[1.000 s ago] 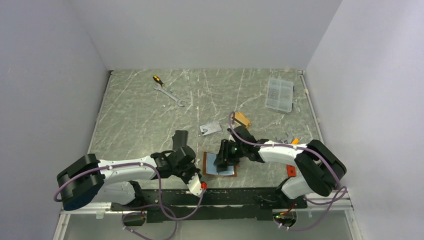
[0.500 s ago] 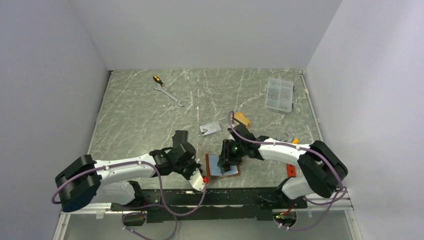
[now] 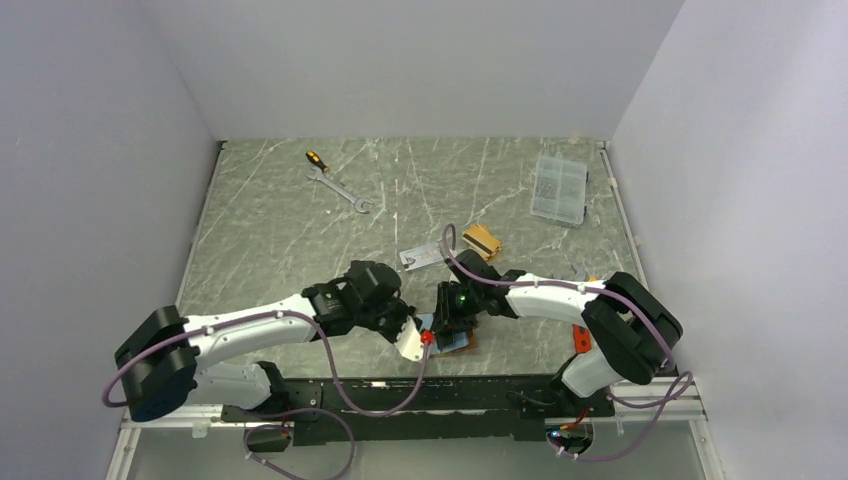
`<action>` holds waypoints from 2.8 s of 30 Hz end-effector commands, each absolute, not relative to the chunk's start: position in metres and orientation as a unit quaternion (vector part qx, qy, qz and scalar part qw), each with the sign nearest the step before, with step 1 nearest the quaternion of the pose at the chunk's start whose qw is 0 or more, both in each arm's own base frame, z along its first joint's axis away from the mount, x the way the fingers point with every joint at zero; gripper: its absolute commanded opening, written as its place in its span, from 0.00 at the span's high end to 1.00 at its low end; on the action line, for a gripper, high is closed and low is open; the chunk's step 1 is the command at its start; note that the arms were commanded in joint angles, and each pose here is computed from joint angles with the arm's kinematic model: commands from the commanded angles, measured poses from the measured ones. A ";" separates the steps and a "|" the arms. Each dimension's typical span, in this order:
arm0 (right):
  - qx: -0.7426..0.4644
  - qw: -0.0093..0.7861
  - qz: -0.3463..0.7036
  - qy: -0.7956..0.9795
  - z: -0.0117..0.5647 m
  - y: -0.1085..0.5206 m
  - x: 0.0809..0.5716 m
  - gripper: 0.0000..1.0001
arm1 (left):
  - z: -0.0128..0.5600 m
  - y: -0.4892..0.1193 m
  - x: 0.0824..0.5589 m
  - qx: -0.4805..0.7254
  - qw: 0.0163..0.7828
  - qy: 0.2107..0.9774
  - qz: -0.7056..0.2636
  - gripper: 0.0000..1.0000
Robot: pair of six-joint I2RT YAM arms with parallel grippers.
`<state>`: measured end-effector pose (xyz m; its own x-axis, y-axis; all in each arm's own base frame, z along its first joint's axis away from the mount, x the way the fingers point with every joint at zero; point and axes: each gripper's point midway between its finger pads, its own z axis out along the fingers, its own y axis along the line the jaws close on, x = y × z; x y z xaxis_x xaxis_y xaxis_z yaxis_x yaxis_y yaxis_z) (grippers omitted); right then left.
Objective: Put the credit cards into the card holder
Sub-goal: Insert the credit card into the card holder.
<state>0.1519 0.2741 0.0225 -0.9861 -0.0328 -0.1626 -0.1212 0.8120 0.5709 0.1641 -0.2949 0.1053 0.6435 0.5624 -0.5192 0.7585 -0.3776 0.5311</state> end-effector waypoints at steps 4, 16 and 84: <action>-0.037 0.099 0.316 0.943 0.037 0.282 0.163 0.73 | 0.067 -0.312 0.149 0.852 0.359 0.350 -0.148 1.00; -0.041 0.104 0.290 0.950 0.048 0.268 0.165 0.64 | 0.018 -0.290 0.134 0.905 0.264 0.307 -0.131 1.00; -0.022 0.092 0.294 0.951 0.009 0.243 0.162 1.00 | 0.004 -0.263 0.126 0.920 0.253 0.282 -0.095 1.00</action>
<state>0.1545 0.2510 0.0268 -0.9885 -0.0119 -0.1510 -0.1044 0.7755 0.6226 0.1395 -0.2850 0.0216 0.8311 0.4544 -0.3205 0.5560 -0.6669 0.4962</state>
